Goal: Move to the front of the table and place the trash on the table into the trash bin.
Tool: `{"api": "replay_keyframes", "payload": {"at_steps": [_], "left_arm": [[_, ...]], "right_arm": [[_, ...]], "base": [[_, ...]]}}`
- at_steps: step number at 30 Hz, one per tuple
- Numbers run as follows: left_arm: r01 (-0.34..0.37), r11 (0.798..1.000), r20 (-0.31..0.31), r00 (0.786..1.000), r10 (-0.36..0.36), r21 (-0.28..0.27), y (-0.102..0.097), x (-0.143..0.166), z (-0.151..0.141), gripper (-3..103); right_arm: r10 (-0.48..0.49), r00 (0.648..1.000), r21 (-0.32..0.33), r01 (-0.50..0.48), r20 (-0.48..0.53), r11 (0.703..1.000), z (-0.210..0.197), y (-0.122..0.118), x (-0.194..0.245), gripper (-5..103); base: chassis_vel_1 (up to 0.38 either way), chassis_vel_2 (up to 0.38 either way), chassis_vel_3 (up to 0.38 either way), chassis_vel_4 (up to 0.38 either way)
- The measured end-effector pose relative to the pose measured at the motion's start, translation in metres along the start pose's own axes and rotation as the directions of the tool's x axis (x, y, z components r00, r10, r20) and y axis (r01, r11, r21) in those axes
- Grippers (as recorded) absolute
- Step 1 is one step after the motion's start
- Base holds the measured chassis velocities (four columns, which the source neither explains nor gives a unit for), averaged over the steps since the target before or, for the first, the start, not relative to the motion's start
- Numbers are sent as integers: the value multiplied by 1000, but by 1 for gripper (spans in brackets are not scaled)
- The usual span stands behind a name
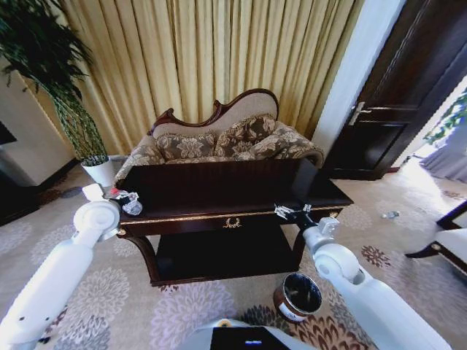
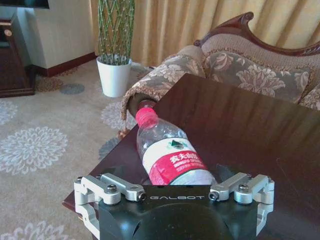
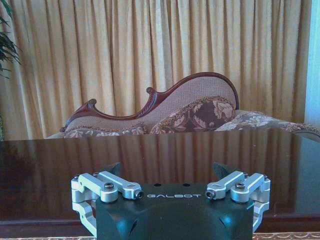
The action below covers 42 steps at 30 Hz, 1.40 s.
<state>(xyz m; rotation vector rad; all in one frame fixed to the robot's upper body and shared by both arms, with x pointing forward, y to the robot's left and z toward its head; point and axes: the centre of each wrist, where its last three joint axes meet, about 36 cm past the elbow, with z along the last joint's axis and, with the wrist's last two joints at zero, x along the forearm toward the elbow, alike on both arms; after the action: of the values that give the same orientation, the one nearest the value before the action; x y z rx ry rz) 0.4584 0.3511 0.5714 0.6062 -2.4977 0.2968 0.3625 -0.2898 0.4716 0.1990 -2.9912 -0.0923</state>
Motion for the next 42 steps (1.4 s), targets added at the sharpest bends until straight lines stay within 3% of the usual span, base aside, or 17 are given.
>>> {"api": "replay_keyframes", "payload": {"at_steps": [7,10,23,26,27,29,30,31,33,34,35,37,38,39,40,41,42], "left_arm": [[0,1000,-15,1000,0,7,-1,-2,0,103],[1,1000,-23,1000,0,14,-1,-4,1,98],[-19,998,-32,999,21,60,9,3,1,53],[-44,999,73,996,45,-10,13,11,9,43],[-44,999,73,996,45,-10,13,11,9,43],[-71,992,183,979,90,-106,15,17,20,36],[-71,992,183,979,90,-106,15,17,20,36],[-82,983,257,959,123,-164,14,19,24,33],[-121,947,387,892,235,-297,12,25,30,28],[-121,947,387,892,235,-297,12,25,30,28],[-142,920,433,849,303,-364,9,31,30,28],[-175,885,462,800,383,-430,4,39,30,28],[-204,852,478,754,451,-482,-2,47,31,28],[-204,852,478,754,451,-482,-2,47,31,28],[-214,840,483,736,474,-498,-3,49,32,28],[-234,805,496,684,535,-546,-7,55,35,28],[-245,783,498,654,569,-573,-9,59,37,28]], "right_arm": [[3,1000,-5,-3,-3,1000,2,1,3,100],[9,1000,-12,-9,-3,1000,3,2,4,100],[6,1000,-82,-7,-2,997,3,5,3,100],[23,1000,-82,-23,5,996,2,2,3,100],[23,1000,-82,-23,5,996,2,2,3,100],[26,1000,-87,-25,12,996,-4,4,7,100],[26,1000,-87,-25,12,996,-4,4,7,100],[20,1000,-101,-19,12,995,-9,8,12,100],[-11,1000,-156,11,1,988,-28,22,25,100],[-11,1000,-156,11,1,988,-28,22,25,100],[-33,999,-189,31,-4,981,-40,29,33,100],[-68,998,-240,63,-14,969,-58,37,46,100],[-100,995,-286,89,-24,954,-72,41,56,100],[-100,995,-286,89,-24,954,-72,41,56,100],[-109,994,-298,95,-29,950,-75,42,58,100],[-147,988,-349,122,-48,929,-87,45,67,100],[-168,984,-374,136,-56,918,-92,45,71,100]], "base": [[0,0,0,0],[0,0,0,0],[0,0,0,0],[0,0,0,0],[0,0,0,0],[0,0,0,0],[0,0,0,0],[0,0,0,0],[0,0,0,0],[0,0,0,0],[0,0,0,0],[0,0,0,0],[0,0,0,0],[0,0,0,0],[0,0,0,0],[0,0,0,0],[0,0,0,0]]}}
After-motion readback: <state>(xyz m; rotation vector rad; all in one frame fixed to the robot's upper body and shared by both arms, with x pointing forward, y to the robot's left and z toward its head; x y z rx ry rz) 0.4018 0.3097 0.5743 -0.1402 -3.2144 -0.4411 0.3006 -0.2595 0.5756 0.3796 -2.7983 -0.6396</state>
